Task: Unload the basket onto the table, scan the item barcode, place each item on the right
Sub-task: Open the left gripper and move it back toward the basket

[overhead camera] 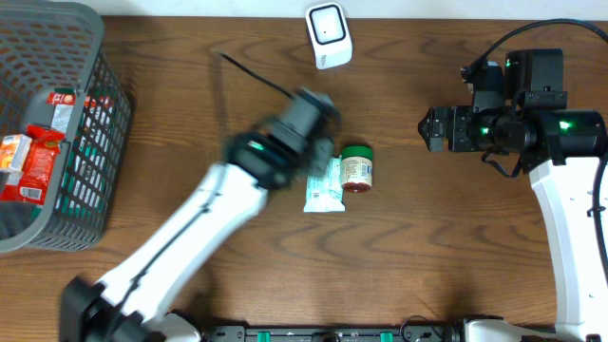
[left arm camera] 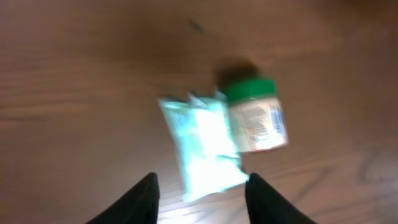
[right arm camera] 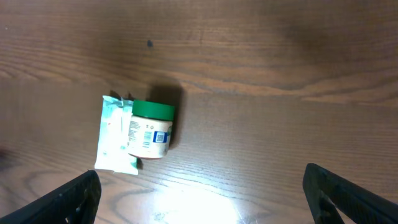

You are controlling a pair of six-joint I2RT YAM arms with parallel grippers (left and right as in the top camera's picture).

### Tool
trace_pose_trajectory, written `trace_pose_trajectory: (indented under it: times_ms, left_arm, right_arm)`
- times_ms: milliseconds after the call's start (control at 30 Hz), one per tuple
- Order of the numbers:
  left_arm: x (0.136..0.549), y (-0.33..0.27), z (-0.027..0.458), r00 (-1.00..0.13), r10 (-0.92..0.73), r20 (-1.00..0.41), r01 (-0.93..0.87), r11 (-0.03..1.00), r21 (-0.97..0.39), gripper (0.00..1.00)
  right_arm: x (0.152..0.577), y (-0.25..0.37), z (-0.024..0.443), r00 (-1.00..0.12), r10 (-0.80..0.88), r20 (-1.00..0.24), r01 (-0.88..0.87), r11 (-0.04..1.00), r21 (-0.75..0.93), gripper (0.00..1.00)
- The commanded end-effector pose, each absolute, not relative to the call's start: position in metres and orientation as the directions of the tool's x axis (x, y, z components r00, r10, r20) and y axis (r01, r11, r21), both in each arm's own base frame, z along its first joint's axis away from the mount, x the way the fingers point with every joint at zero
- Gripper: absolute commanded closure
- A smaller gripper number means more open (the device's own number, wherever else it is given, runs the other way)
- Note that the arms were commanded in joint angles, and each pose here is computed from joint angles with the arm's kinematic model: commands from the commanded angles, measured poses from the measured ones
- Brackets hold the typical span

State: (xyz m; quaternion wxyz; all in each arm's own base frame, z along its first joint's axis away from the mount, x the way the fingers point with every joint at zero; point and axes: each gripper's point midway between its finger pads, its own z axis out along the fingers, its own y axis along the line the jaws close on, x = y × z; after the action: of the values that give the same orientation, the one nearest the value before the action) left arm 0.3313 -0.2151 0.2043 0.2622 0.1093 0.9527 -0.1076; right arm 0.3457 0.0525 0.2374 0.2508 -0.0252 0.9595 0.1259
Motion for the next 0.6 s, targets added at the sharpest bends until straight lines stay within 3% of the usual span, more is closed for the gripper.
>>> trace_pose_trajectory:
  times_ms: [0, 67, 233, 300, 467, 567]
  left_arm:
    - [0.368, -0.144, 0.298, -0.735, 0.083, -0.673, 0.145, 0.989, -0.037, 0.49]
    - [0.378, -0.087, 0.343, -0.686, -0.005, -0.728, 0.0, 1.0, -0.006, 0.47]
    - [0.383, 0.02, 0.393, -0.569, -0.193, -0.799, -0.277, 0.96, -0.034, 0.43]
    - [0.376, 0.079, 0.395, -0.529, -0.28, -0.801, -0.424, 0.905, -0.037, 0.38]
    - [0.354, 0.163, 0.372, -0.503, -0.414, -0.759, -0.62, 0.785, -0.017, 0.26]
    - [0.342, 0.203, 0.354, -0.477, -0.49, -0.729, -0.708, 0.707, -0.012, 0.24]
  right_arm:
    - [0.347, 0.052, 0.241, -0.87, 0.03, -0.493, -0.105, 0.964, 0.243, 0.01]
    - [0.347, 0.052, 0.241, -0.87, 0.03, -0.493, -0.104, 0.964, 0.243, 0.01]
    - [0.347, 0.052, 0.241, -0.87, 0.03, -0.493, -0.104, 0.964, 0.243, 0.01]
    - [0.347, 0.052, 0.241, -0.87, 0.03, -0.493, -0.104, 0.964, 0.243, 0.01]
    - [0.347, 0.052, 0.241, -0.87, 0.03, -0.493, -0.105, 0.965, 0.242, 0.01]
    - [0.347, 0.052, 0.241, -0.87, 0.03, -0.493, -0.105, 0.965, 0.242, 0.01]
